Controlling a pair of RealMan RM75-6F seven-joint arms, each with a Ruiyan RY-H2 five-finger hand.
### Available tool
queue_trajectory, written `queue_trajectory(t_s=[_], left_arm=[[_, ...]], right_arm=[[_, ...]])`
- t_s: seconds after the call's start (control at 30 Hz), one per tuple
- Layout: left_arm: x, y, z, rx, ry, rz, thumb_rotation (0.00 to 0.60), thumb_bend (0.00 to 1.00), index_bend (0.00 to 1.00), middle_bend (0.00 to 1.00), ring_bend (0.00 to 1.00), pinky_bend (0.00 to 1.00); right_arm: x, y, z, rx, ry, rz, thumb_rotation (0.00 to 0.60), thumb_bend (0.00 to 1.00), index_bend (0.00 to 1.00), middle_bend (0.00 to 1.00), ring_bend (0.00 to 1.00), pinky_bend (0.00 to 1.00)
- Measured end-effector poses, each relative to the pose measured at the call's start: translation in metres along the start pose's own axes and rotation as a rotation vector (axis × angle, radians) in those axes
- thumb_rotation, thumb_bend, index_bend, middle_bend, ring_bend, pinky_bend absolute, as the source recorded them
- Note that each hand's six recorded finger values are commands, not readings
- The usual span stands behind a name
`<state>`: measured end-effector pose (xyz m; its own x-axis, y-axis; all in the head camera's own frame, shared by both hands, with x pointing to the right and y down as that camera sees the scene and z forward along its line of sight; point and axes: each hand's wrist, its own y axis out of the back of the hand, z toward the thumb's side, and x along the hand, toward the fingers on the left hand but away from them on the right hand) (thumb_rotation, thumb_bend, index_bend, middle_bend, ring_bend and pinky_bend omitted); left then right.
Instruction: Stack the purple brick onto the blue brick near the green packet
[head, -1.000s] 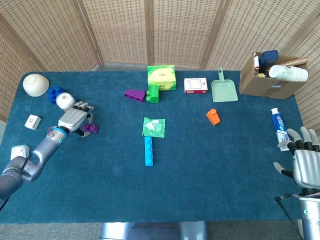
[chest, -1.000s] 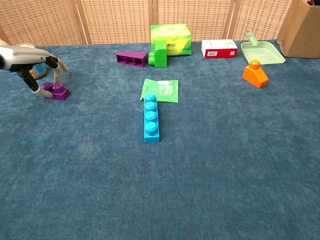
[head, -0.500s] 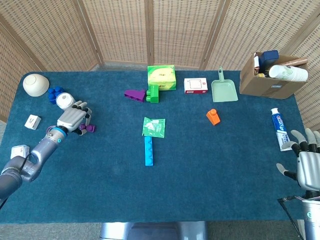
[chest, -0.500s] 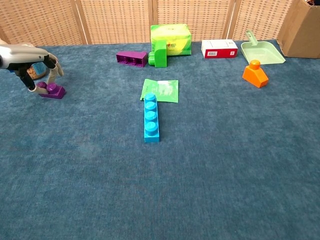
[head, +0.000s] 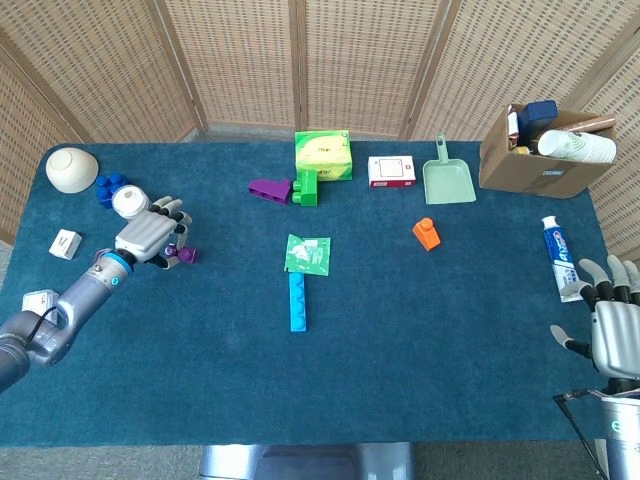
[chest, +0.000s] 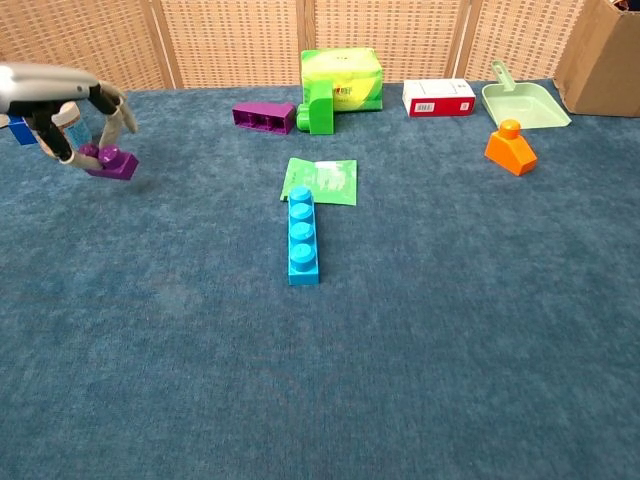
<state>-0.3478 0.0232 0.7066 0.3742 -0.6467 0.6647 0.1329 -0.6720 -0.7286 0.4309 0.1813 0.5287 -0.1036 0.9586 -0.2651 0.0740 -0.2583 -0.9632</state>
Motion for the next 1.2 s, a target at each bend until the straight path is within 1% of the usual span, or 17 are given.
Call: queue_trajectory(t_s=[0.13,0.23,0.4,0.53,0.87,1.2], left_arm=[[-0.009,0.013,0.017,0.006,-0.078,0.032,0.600,0.43,0.62,0.26,0.04,0.00],[-0.019,0.022,0.036,0.020,-0.165,0.056,0.600,0.43,0.62,0.26,0.04,0.00],[-0.029,0.029,0.067,0.046,-0.297,0.080,0.600,0.43,0.63,0.26,0.04,0.00],[-0.034,0.031,0.096,0.065,-0.413,0.079,0.600,0.43,0.63,0.26,0.04,0.00],[-0.030,0.029,0.138,0.153,-0.573,0.055,0.600,0.43,0.64,0.24,0.02,0.00],[-0.023,0.032,0.168,0.286,-0.723,0.072,0.600,0.43,0.64,0.22,0.00,0.00]], right_arm=[[-0.001,-0.004,0.000,-0.005,-0.004,0.008,0.600,0.07,0.44,0.20,0.00,0.02],[-0.003,-0.005,0.000,-0.009,-0.005,0.009,0.600,0.07,0.44,0.20,0.00,0.02],[-0.003,-0.006,0.000,-0.011,-0.005,0.005,0.600,0.07,0.43,0.20,0.00,0.02],[-0.001,-0.005,-0.002,-0.012,-0.013,0.000,0.600,0.07,0.43,0.20,0.00,0.02],[0.002,-0.003,-0.010,-0.011,-0.041,-0.007,0.600,0.07,0.43,0.20,0.00,0.02],[0.005,-0.002,-0.015,-0.008,-0.071,-0.018,0.600,0.07,0.43,0.20,0.00,0.02]])
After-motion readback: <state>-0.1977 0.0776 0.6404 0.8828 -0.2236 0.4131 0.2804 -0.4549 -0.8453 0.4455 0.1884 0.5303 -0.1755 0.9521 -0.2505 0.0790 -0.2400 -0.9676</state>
